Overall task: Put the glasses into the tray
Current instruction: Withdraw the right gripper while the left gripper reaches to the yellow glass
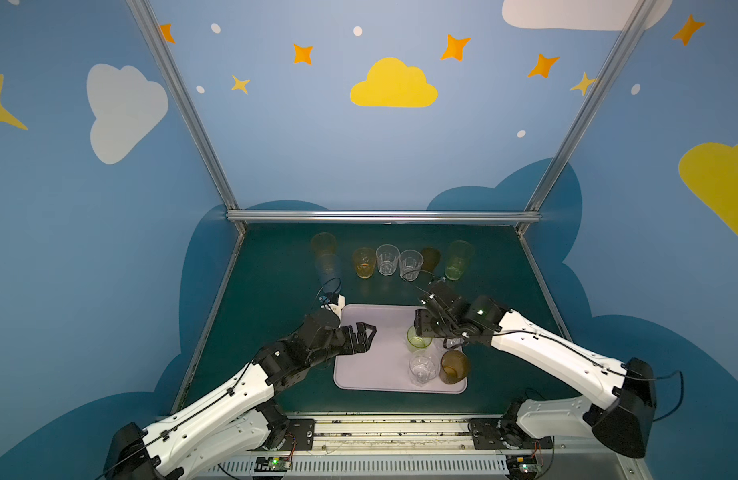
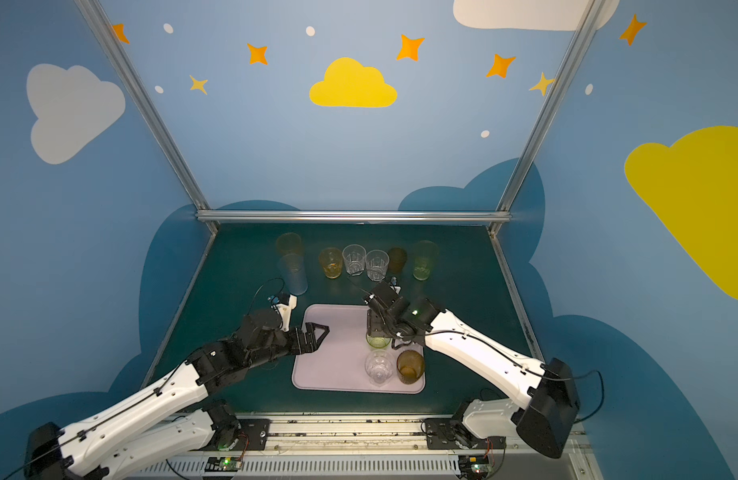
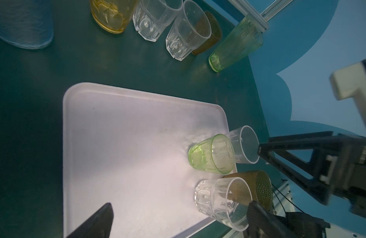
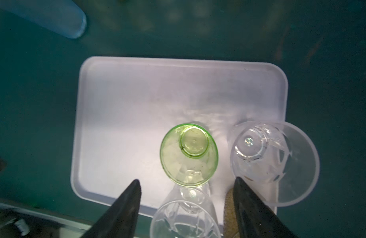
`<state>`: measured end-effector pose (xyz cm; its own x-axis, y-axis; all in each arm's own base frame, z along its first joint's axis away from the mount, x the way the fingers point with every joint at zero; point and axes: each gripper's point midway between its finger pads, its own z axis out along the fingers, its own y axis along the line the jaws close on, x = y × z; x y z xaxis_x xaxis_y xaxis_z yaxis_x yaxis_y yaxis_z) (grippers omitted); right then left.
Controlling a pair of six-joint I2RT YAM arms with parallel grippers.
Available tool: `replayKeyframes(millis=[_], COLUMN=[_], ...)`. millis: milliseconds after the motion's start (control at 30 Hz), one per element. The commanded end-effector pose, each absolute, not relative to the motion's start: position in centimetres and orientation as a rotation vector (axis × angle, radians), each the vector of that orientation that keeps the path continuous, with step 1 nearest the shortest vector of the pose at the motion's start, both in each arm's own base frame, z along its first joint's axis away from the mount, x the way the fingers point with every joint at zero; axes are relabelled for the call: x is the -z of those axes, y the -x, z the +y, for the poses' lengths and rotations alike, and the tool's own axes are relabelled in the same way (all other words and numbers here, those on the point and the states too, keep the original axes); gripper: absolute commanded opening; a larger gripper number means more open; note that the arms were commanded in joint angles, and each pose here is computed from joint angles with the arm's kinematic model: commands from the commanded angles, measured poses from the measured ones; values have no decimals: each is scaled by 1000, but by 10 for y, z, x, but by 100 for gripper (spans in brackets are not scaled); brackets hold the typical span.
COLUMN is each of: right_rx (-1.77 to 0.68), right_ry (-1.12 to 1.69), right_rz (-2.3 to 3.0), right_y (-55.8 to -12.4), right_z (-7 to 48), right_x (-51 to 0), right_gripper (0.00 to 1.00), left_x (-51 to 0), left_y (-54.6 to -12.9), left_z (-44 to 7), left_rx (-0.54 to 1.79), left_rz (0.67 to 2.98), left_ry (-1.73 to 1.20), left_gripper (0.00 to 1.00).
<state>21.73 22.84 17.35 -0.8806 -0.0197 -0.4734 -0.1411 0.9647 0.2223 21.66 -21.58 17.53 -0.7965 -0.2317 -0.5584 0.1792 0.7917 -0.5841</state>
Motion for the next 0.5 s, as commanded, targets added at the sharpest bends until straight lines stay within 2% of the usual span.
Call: replayKeyframes(millis=[0,233,467], right_rx=[-474,-616,-710], right_ry=[158,205,201], right_rz=[2604,2563,2591], right_y=[-208,-195,-178], right_z=[236,239,236], right_x=[-180,-185,-161], right_gripper=[77,81,81], left_x=[-183,-188,-191], left_y=[-230,-269,-323], left_z=[-213,-207,-214], left_rx=[772,643,449], left_rz=[2330,2353,2373], left_ry=[39,106,97], left_gripper=[100,100,100])
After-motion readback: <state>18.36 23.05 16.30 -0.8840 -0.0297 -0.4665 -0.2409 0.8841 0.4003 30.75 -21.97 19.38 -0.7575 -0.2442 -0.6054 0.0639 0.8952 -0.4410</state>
